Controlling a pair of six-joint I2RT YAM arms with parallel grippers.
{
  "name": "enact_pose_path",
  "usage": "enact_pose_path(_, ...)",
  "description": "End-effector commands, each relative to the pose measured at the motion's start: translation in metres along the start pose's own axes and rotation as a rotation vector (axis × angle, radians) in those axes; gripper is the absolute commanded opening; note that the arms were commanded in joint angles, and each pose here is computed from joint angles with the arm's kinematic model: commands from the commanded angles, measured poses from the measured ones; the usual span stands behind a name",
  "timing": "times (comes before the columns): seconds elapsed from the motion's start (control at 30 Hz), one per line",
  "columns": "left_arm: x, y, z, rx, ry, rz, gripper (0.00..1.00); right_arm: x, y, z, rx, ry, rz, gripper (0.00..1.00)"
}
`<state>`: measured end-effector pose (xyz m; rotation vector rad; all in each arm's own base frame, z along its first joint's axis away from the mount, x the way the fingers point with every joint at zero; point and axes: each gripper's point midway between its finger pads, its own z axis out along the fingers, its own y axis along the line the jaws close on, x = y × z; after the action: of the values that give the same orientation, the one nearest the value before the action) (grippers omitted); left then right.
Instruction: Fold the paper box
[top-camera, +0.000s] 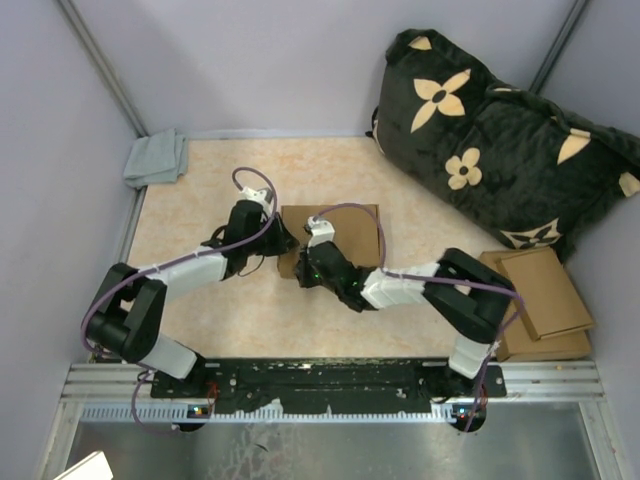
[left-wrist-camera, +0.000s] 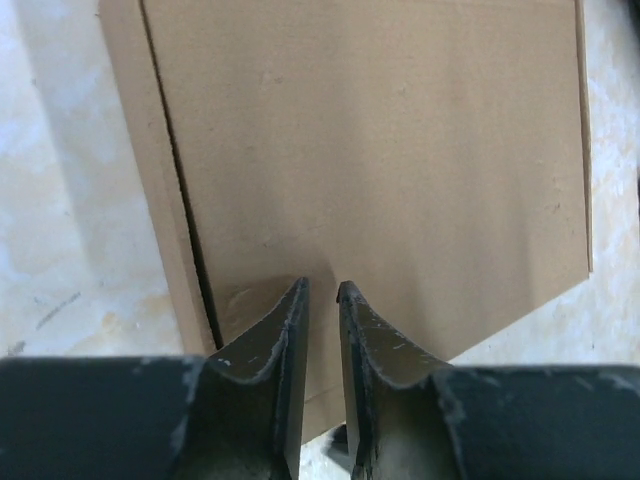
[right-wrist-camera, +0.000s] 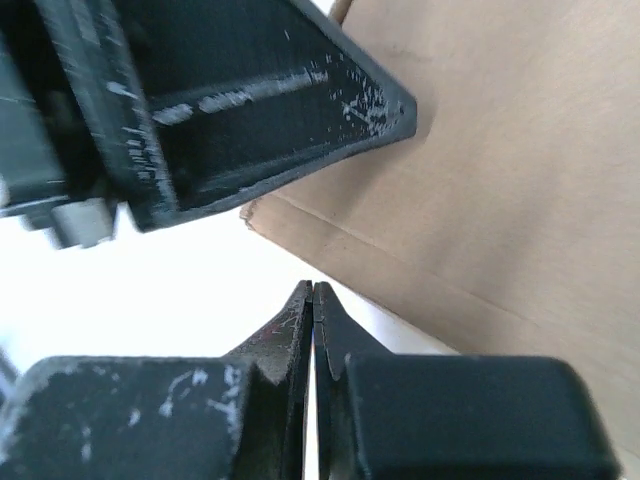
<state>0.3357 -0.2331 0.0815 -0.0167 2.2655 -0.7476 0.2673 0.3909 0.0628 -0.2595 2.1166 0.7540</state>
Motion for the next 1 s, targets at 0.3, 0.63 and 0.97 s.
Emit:
enact_pose_path(0.3,-0.027,-0.050,-0.051,0.070,0.001,-0.004,0.38,0.016,-0.078,-0.121,0.242,0.106,-0.025,0.00)
enact_pose_path(0.63,-0.029,-0.088,0.016,0.188,0.048,0.044,0.39,0.024,-0.154,-0.142,0.456,0.074,0.134,0.00)
enact_pose_path(0.97,0.017,-0.091,0.055,0.187,0.173,0.071,0.38,0.018,-0.167,-0.126,0.469,0.053,0.140,0.00)
